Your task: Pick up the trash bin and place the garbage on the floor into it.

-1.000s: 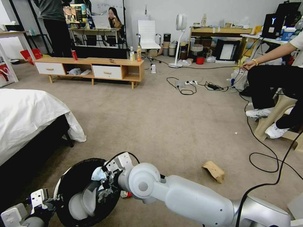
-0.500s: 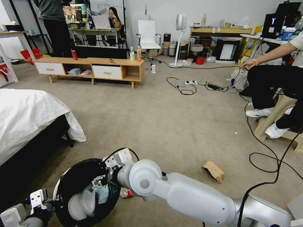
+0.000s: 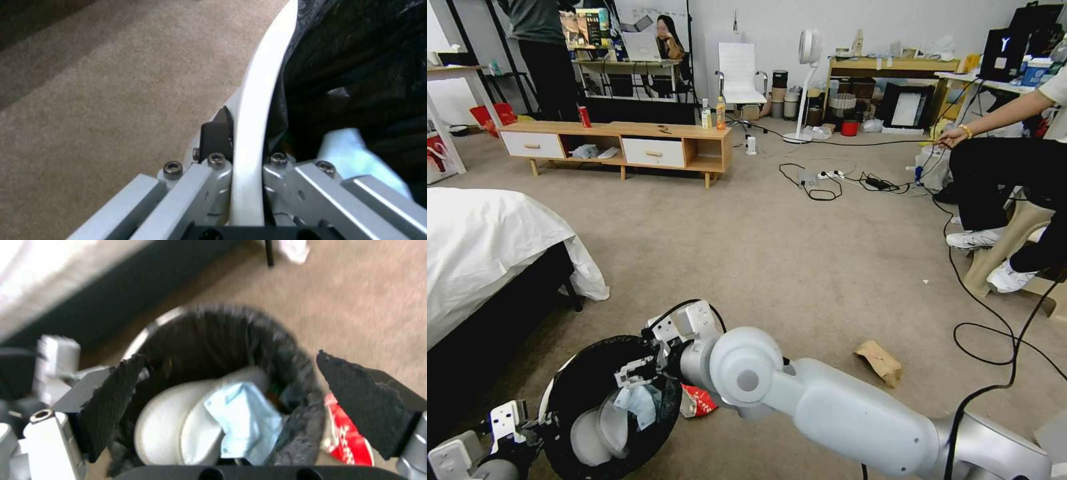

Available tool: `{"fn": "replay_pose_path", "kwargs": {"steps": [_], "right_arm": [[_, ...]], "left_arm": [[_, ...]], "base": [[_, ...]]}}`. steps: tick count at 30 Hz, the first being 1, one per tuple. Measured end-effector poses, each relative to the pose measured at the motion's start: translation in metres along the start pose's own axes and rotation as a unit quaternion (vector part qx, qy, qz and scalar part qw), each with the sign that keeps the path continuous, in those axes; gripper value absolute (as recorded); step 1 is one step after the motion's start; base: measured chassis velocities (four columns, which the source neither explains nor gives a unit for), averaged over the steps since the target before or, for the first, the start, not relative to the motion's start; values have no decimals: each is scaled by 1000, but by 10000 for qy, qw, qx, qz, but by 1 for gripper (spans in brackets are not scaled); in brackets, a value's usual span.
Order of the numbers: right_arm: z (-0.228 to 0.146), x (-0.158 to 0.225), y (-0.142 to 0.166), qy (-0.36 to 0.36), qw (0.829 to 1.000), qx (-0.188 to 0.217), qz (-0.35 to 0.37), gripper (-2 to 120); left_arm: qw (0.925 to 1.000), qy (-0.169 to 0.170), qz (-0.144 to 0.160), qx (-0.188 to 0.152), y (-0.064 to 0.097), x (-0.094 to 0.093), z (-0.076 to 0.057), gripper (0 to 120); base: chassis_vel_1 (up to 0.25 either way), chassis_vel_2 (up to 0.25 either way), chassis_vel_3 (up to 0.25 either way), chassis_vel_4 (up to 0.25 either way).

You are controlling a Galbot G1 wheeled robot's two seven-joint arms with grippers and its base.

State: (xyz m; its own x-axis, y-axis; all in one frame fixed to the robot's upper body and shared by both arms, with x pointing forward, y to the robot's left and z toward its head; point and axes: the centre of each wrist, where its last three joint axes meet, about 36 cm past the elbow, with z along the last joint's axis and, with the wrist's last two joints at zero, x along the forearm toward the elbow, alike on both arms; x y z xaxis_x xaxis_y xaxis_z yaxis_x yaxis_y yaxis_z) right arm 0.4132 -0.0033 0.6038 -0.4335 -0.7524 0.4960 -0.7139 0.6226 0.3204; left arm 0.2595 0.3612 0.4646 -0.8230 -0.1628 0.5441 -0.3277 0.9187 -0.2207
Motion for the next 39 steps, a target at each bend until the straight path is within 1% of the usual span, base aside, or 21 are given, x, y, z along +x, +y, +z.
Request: {"fn": "replay_pose_path", "kwargs": {"steps": [5, 6, 7, 11, 13, 14, 16, 17, 18, 19, 20, 22, 23, 25, 26, 28, 29, 31, 34, 35, 39], "right_arm": [[-4, 38, -19, -753, 9965, -348, -31, 99], [2, 57, -38, -1301, 9903, -486, 44, 100], [2, 57, -38, -1301, 9903, -486, 44, 100], [12, 80, -59, -2087, 9767, -451, 200, 100], [22, 101, -74, -3069, 9508, -68, 426, 100], [22, 101, -74, -3069, 9508, -68, 426, 100], [25, 113, -85, -3696, 9267, 210, 650, 100], [25, 113, -85, -3696, 9267, 210, 650, 100], [26, 118, -91, -3977, 9134, 354, 789, 100], [28, 127, -104, -4459, 8868, 601, 1055, 100], [28, 127, -104, -4459, 8868, 601, 1055, 100], [31, 135, -117, -4849, 8602, 812, 1353, 100], [31, 135, -117, -4849, 8602, 812, 1353, 100], [49, 152, -140, -5292, 8192, 1096, 1919, 100], [49, 152, -140, -5292, 8192, 1096, 1919, 100], [72, 159, -153, -5422, 7955, 1273, 2389, 100], [72, 159, -153, -5422, 7955, 1273, 2389, 100], [92, 164, -162, -5462, 7754, 1505, 2788, 100], [101, 166, -166, -5467, 7683, 1577, 2932, 100], [114, 170, -169, -5452, 7607, 1664, 3104, 100], [142, 173, -171, -5322, 7564, 1780, 3361, 100]], "left_arm": [[10000, 6, -46, -5, 3, 0, 0, 2], [10000, 22, -93, -17, 6, 0, 0, 2], [10000, 22, -93, -17, 6, 0, 0, 2], [9999, 34, -157, -44, 10, 0, 0, 2], [9998, 42, -211, -57, 13, 1, 0, 2], [9998, 42, -211, -57, 13, 1, 0, 2], [9997, 39, -230, -61, 13, 3, 0, 2], [9997, 39, -230, -61, 13, 3, 0, 2], [9997, 32, -238, -61, 14, 4, -1, 1], [9997, 27, -250, -61, 14, 5, -1, 2], [9997, 27, -250, -61, 14, 5, -1, 2], [9996, 23, -263, -50, 14, 7, 0, 2], [9996, 23, -263, -50, 14, 7, 0, 2], [9996, 29, -288, -35, 14, 10, 1, 2], [9996, 29, -288, -35, 14, 10, 1, 2], [9996, 27, -294, -17, 14, 12, 2, 2], [9996, 27, -294, -17, 14, 12, 2, 2], [9995, 19, -303, -11, 13, 13, 2, 1], [9994, 24, -329, -36, 13, 14, 3, 2], [9993, 38, -359, -55, 14, 14, 4, 2], [9994, 42, -356, -38, 13, 16, 6, 2]], "base": [[0, 0, 0, 0], [0, 0, 0, 0], [0, 0, 0, 0], [0, 0, 0, 0], [0, 0, 0, 0], [0, 0, 0, 0], [0, 0, 0, 0], [0, 0, 0, 0], [0, 0, 0, 0], [0, 0, 0, 0], [0, 0, 0, 0], [0, 0, 0, 0], [0, 0, 0, 0], [0, 0, 0, 0], [0, 0, 0, 0], [0, 0, 0, 0], [0, 0, 0, 0], [0, 0, 0, 0], [0, 0, 0, 0], [0, 0, 0, 0], [0, 0, 0, 0]]}}
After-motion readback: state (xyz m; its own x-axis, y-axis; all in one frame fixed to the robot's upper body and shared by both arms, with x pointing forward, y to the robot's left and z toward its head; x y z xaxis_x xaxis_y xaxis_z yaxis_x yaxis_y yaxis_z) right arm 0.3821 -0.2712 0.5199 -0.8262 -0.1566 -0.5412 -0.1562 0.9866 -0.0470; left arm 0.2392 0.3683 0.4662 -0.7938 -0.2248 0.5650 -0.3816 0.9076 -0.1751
